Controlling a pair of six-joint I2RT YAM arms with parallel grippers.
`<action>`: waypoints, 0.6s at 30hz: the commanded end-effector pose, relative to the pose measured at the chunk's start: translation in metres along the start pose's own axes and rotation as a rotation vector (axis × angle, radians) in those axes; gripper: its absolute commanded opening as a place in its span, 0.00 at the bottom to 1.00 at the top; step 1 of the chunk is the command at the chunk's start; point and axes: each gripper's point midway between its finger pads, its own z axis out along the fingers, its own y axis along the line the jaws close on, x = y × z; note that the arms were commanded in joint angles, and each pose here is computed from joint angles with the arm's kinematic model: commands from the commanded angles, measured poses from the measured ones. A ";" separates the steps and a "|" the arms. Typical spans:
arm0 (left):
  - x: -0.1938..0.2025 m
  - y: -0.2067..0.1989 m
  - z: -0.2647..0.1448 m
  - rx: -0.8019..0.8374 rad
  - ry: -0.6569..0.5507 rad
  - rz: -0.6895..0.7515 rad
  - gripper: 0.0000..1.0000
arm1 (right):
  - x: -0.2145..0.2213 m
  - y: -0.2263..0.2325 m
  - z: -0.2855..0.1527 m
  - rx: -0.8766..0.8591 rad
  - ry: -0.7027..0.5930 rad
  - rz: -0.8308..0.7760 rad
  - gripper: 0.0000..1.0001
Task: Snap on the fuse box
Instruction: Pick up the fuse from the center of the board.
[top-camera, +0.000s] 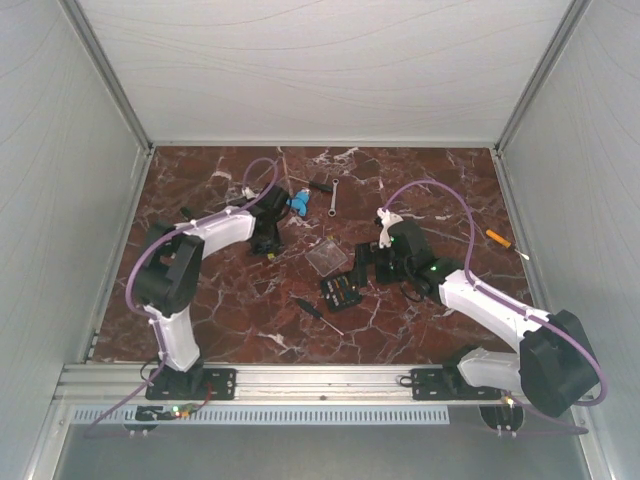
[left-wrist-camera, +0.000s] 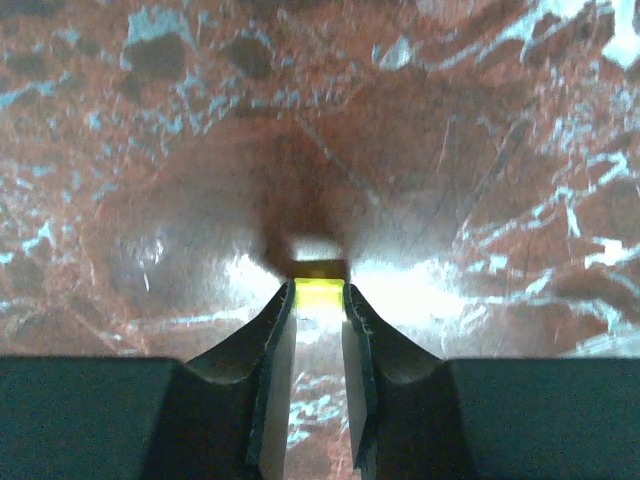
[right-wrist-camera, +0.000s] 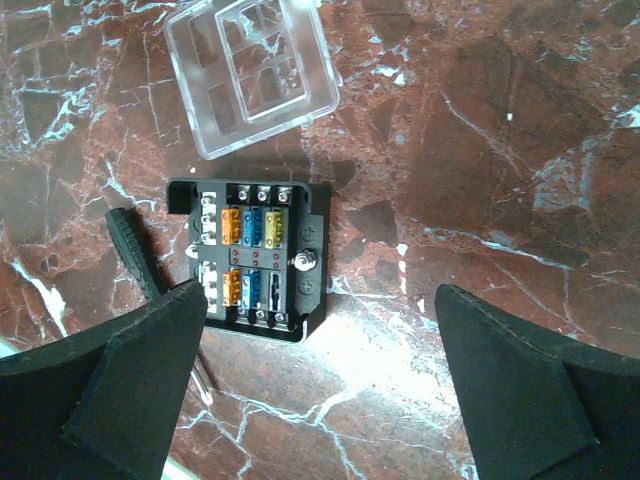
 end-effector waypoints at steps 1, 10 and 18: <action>-0.012 -0.018 -0.030 0.131 -0.091 0.011 0.21 | -0.018 0.014 -0.005 -0.069 -0.052 -0.009 0.96; 0.006 -0.052 -0.080 0.389 -0.235 0.080 0.22 | -0.031 0.048 -0.005 -0.228 -0.037 0.014 0.92; 0.022 -0.087 -0.137 0.586 -0.500 0.323 0.23 | -0.056 0.070 -0.007 -0.306 -0.037 0.043 0.85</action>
